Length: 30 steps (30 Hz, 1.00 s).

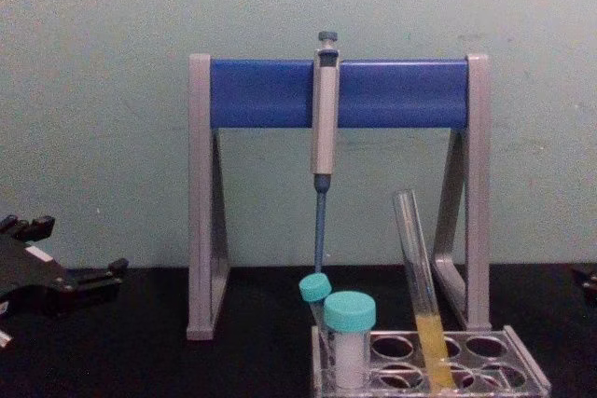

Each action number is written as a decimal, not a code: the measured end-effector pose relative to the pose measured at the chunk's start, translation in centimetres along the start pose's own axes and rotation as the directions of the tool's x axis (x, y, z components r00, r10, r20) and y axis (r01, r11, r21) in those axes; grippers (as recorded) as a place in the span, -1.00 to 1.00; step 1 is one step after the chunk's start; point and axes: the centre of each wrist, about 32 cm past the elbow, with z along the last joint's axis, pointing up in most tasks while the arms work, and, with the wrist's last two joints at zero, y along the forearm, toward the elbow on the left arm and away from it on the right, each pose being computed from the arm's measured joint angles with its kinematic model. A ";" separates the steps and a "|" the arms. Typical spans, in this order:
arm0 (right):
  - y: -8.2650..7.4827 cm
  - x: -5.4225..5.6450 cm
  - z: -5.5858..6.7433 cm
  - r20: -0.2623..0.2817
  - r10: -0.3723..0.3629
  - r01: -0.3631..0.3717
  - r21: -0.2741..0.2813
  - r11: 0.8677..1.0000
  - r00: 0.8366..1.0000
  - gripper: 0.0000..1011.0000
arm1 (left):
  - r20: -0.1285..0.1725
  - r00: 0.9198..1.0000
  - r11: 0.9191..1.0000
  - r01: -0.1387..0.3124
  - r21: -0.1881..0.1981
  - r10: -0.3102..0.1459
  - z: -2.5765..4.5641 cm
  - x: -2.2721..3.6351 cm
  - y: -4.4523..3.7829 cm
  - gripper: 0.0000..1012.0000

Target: Pick up the test tube from the test tube rack, shake it, then place it back into the test tube rack.

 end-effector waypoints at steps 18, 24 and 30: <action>0.0 0.0 0.0 0.000 0.000 0.000 0.000 1.000 1.000 0.98 | 0.000 1.000 1.000 0.000 0.000 0.000 0.00 0.00 0.00 0.98; 0.0 0.0 0.0 0.000 0.000 0.000 0.000 1.000 1.000 0.98 | 0.000 1.000 1.000 0.000 0.000 0.000 0.00 0.00 0.00 0.98; 0.0 0.0 0.0 0.000 0.000 0.000 0.000 1.000 1.000 0.98 | 0.000 1.000 1.000 0.000 0.000 0.000 0.00 0.00 0.00 0.98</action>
